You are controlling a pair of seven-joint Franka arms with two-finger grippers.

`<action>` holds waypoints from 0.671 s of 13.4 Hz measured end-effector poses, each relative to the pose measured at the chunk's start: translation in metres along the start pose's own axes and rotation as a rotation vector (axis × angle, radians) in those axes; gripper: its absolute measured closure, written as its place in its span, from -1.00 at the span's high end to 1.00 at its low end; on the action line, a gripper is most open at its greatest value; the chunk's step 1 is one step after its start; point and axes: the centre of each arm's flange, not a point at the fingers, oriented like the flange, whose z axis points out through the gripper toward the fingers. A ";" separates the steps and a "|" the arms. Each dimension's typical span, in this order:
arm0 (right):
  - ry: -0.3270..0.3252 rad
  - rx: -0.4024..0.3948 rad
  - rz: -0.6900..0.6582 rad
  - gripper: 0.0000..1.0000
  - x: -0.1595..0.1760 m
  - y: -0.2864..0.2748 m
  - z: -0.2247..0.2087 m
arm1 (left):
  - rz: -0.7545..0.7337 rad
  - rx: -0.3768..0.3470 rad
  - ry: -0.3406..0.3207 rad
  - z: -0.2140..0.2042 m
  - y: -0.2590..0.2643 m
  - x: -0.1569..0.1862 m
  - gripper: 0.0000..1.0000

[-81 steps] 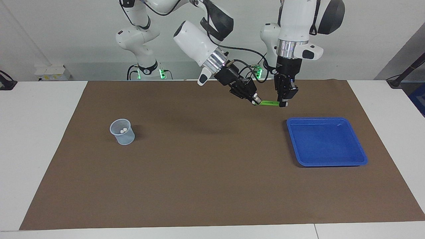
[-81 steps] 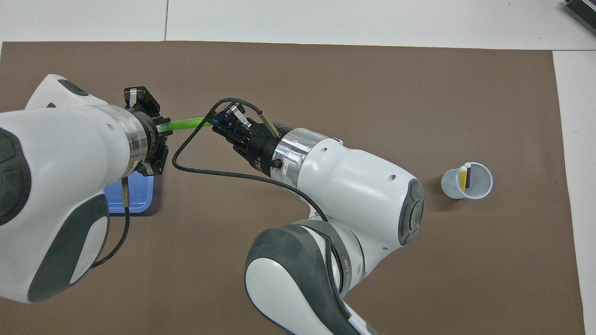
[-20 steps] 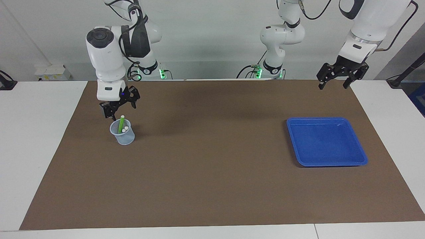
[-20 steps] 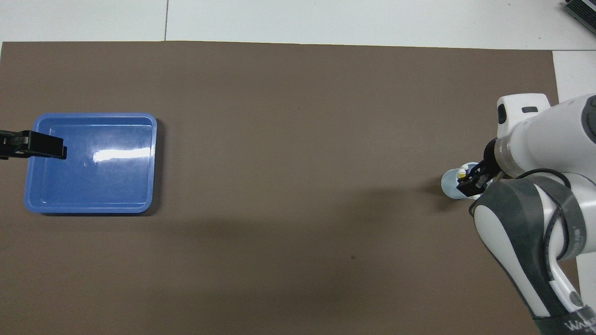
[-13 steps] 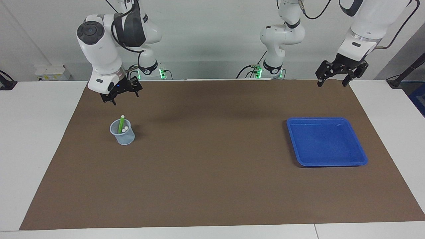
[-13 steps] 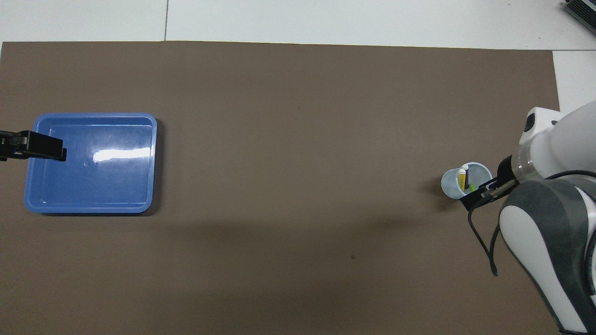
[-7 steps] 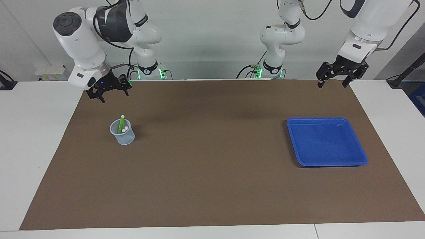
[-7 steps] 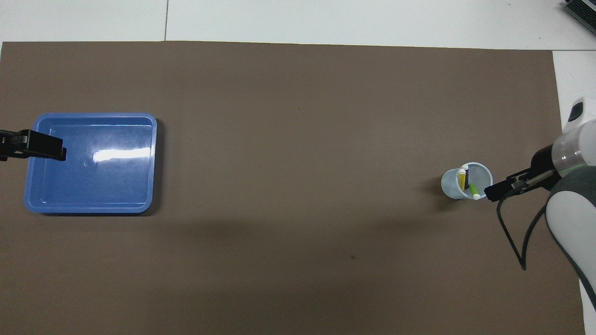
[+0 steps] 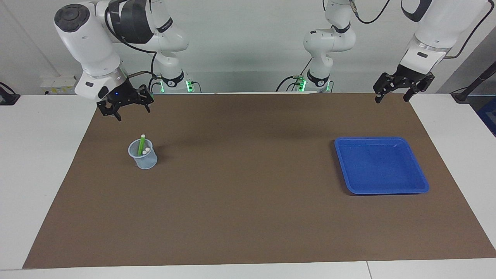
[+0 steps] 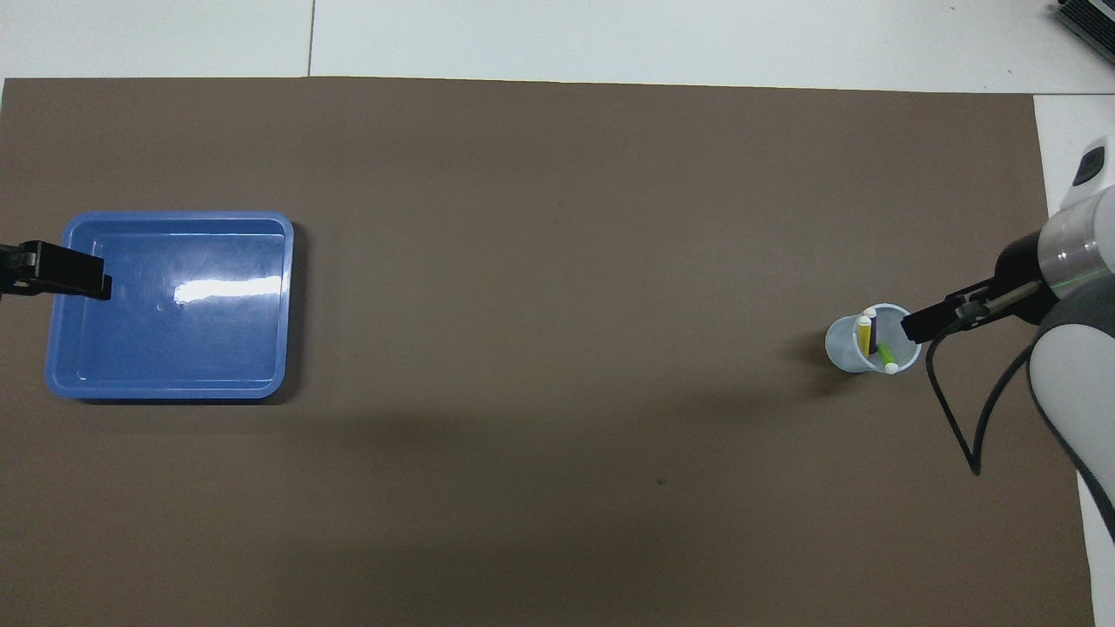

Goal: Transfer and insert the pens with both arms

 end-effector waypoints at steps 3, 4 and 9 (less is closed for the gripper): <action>0.004 0.001 0.081 1.00 0.000 0.012 -0.004 | 0.006 0.000 0.000 0.000 0.003 0.000 1.00; 0.011 0.000 0.114 1.00 -0.001 0.017 -0.007 | 0.006 0.000 0.000 0.000 0.004 0.000 1.00; 0.016 -0.001 0.152 1.00 -0.001 0.016 -0.009 | -0.005 0.000 0.008 -0.003 -0.002 0.000 1.00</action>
